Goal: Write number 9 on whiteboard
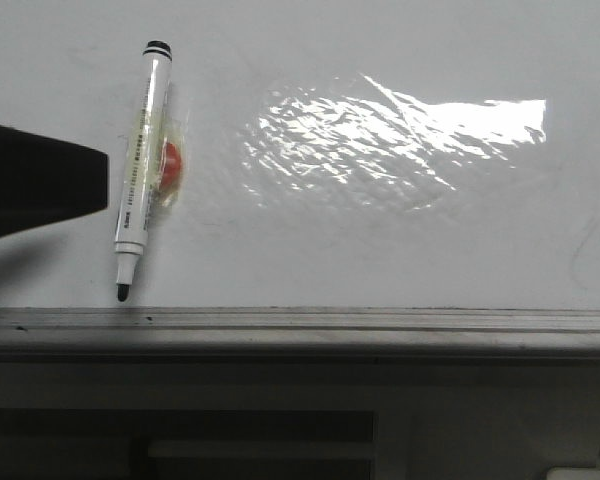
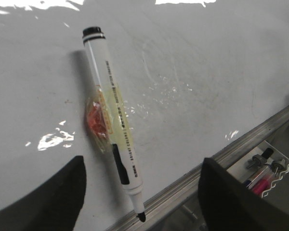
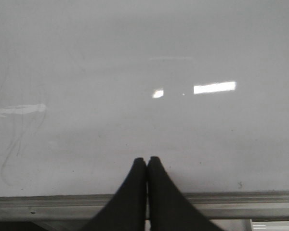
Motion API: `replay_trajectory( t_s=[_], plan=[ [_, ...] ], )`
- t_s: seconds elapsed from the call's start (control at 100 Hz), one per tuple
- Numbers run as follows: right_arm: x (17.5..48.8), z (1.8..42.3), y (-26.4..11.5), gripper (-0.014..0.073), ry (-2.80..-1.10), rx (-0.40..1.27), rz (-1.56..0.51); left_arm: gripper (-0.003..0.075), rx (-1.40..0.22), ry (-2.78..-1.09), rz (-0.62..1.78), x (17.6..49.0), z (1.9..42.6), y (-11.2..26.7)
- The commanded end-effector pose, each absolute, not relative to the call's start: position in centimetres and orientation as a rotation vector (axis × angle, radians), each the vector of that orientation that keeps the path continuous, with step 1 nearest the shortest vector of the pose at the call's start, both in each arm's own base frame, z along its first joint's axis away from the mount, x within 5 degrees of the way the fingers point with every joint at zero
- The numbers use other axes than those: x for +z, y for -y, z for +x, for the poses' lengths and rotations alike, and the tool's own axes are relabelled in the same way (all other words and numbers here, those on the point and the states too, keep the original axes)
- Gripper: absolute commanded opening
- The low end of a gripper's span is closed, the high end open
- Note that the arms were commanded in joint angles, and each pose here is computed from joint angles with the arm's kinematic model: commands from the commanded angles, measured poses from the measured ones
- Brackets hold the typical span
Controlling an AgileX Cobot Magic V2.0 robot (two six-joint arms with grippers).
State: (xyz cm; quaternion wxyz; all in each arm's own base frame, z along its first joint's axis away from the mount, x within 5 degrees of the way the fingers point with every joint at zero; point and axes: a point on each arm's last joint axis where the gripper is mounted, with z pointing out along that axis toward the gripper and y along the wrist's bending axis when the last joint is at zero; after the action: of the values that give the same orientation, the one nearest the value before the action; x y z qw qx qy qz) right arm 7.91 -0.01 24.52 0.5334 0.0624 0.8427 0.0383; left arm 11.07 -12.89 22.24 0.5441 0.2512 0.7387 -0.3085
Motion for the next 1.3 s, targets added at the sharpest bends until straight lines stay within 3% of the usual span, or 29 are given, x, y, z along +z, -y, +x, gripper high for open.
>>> replay_trajectory(
  t_s=[0.0, 0.5, 0.61, 0.82, 1.03, 1.21, 1.29],
  plan=[
    [25.8, 8.4, 0.0, -0.0061, -1.924, 0.089, 0.139, 0.0459, -0.798, -1.645, 0.533, 23.5, 11.8, 14.1],
    [25.8, 8.4, 0.0, -0.0061, -1.921, 0.089, 0.139, 0.0443, -0.809, -1.725, 0.471, 20.7, 13.2, 15.8],
    [26.2, 8.5, -0.1, -0.0061, -1.880, 0.099, 0.124, 0.0323, -0.804, -1.743, 0.469, 20.3, 13.4, 15.9],
    [25.6, 8.2, -0.9, -0.0061, -1.953, 0.161, 0.033, -0.0022, -0.805, -1.739, 0.455, 20.4, 13.4, 15.9],
    [26.1, 8.0, -2.3, -0.0061, -2.023, 0.259, -0.162, -0.0020, -0.816, -1.699, 0.457, 20.7, 13.4, 16.0],
    [28.6, 8.3, -4.5, -0.0057, -2.011, 0.369, -0.437, -0.0020, -0.839, -1.615, 0.624, 21.2, 12.5, 16.5],
    [29.8, 8.7, -5.8, 0.0001, -1.971, 0.412, -0.558, -0.0020, -0.848, -1.564, 0.718, 21.5, 11.9, 16.7]
  ],
)
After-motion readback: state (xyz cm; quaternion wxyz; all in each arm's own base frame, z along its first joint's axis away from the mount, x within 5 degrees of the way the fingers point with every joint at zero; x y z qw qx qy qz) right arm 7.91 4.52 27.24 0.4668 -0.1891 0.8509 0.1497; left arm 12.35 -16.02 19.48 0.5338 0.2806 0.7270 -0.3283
